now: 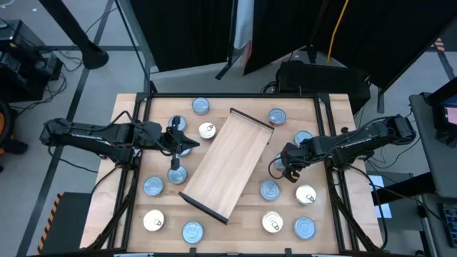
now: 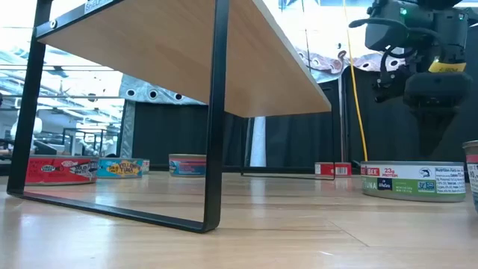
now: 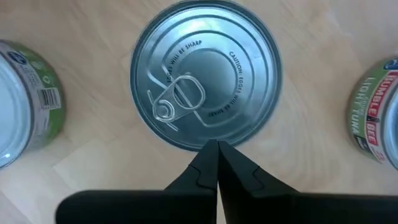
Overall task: Stack canned seafood by type on shelf
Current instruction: Put the red tuna can on the shelf
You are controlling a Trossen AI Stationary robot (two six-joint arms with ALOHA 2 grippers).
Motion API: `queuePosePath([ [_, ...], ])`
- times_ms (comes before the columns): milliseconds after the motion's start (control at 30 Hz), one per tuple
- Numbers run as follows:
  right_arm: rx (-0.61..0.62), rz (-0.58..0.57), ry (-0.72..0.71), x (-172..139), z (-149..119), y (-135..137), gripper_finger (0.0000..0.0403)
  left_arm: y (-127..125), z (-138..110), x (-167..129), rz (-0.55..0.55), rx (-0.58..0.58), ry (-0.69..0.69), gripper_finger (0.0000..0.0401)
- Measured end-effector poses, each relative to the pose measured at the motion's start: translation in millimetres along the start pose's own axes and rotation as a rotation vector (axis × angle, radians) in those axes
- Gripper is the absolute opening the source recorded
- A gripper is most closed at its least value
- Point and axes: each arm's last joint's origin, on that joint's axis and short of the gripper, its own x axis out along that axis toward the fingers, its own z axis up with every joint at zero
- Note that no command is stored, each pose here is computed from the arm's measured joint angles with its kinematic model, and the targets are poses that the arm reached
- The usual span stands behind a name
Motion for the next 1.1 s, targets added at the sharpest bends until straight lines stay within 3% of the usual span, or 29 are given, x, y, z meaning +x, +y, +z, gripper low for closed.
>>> queuePosePath([
  [500,0.0,-0.033,0.032,9,-5,-1,0.0,0,0,0,0.0,-0.001,0.002,0.0012],
  [1100,0.045,-0.06,0.057,31,-35,-1,0.0,0,0,0,0.0,0.001,0.001,0.0012],
])
